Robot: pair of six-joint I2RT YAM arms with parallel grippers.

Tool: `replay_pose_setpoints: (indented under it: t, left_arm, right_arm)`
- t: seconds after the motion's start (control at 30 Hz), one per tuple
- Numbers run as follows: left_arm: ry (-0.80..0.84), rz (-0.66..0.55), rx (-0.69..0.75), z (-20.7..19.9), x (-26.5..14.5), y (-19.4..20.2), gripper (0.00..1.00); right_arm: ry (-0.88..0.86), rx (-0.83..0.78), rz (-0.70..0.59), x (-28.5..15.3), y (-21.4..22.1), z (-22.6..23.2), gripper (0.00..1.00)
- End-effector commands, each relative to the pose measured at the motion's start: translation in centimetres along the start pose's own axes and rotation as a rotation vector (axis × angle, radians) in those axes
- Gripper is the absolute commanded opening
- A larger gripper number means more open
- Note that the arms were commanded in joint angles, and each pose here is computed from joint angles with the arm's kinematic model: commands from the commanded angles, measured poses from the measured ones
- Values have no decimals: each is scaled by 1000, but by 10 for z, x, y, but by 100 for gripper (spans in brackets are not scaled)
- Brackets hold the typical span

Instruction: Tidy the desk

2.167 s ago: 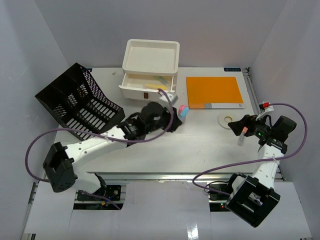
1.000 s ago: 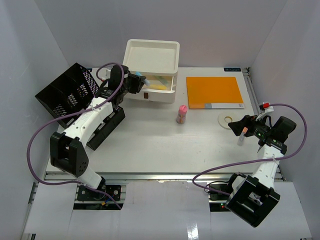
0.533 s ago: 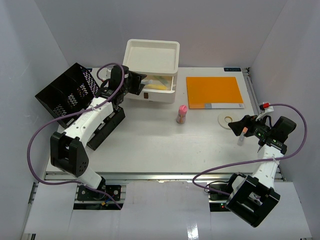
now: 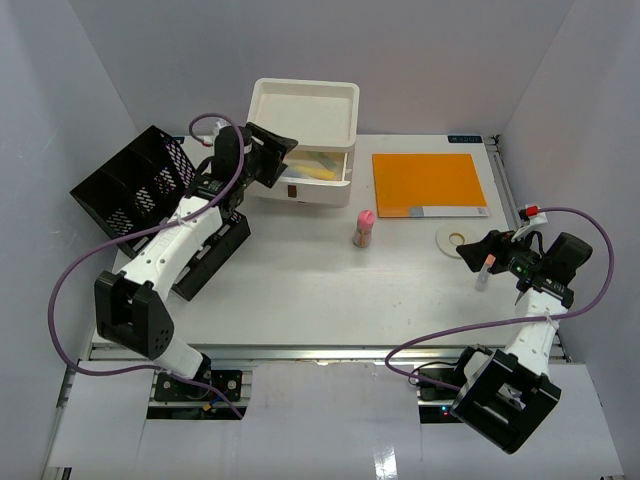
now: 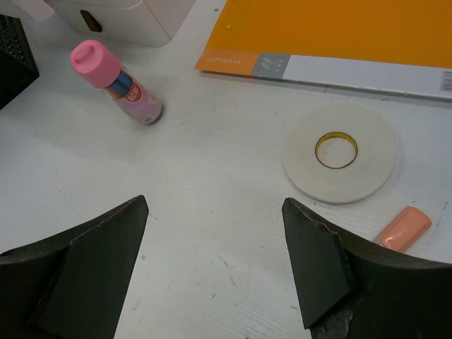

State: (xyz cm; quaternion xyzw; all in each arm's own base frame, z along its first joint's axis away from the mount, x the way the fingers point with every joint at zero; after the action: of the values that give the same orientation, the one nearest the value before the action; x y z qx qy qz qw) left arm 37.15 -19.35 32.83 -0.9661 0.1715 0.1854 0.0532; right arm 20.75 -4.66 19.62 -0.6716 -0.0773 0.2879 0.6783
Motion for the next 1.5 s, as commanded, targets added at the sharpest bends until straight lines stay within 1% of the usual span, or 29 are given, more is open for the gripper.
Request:
replay_pose_setpoints:
  t: [0.0, 0.03, 0.2, 0.3, 0.37, 0.43, 0.53, 0.67, 0.8, 0.9, 0.97, 1.0, 1.2, 1.47]
  left_arm:
    - [439, -14, 306, -84, -73, -6, 78]
    - [495, -22, 387, -93, -84, -8, 82]
    - [644, -72, 588, -128, -119, -12, 90]
    - [693, -73, 664, -130, -131, -11, 94]
    - [745, -33, 724, -125, -137, -6, 94]
    - [746, -7, 767, -109, -136, -4, 95]
    - [736, 71, 835, -76, -136, 3, 95]
    - [679, 99, 898, -17, -134, 3, 97]
    - [632, 126, 935, 37, -137, 4, 97]
    - [585, 132, 964, 68, -141, 3, 97]
    - [574, 121, 998, 83, -146, 1, 98]
    - [543, 124, 1004, 92, -145, 0, 98]
    - [484, 91, 1078, 123, -162, -7, 98]
    - [553, 76, 1084, 121, -183, -6, 98]
  right_arm:
    - [10, -38, -12, 0, -2, -4, 83]
    - [11, -38, -11, 0, -1, -4, 83]
    - [9, -33, -1, 1, 1, -5, 83]
    - [16, -29, 11, 1, 4, -6, 83]
    - [36, -29, 24, 2, 6, -9, 83]
    - [80, -22, 51, 1, 8, -14, 83]
    - [177, 22, 138, 0, 10, -24, 83]
    - [344, 92, 288, -5, 10, -43, 83]
    - [428, 128, 412, -1, 13, -51, 83]
    - [512, 70, 518, 6, 20, -54, 83]
    - [535, 40, 567, 12, 26, -53, 83]
    - [536, 48, 588, 15, 30, -53, 82]
    - [592, 56, 728, 20, 51, -61, 81]
    - [582, 38, 800, 30, 62, -67, 83]
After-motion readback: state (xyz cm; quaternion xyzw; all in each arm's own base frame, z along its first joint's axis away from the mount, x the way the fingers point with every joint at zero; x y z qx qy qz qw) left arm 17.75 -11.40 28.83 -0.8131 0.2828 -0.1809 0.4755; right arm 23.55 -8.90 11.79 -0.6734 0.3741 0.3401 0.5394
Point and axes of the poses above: each gripper's point midway between its finger pads, its own x axis out along the fingers, its own z axis along the line the jaws close on, y = z × x, the point moved 8 cm from there along -x, back along the fingers, and after that the axes turned 14 degrees about -x, right-handed, at the moved point
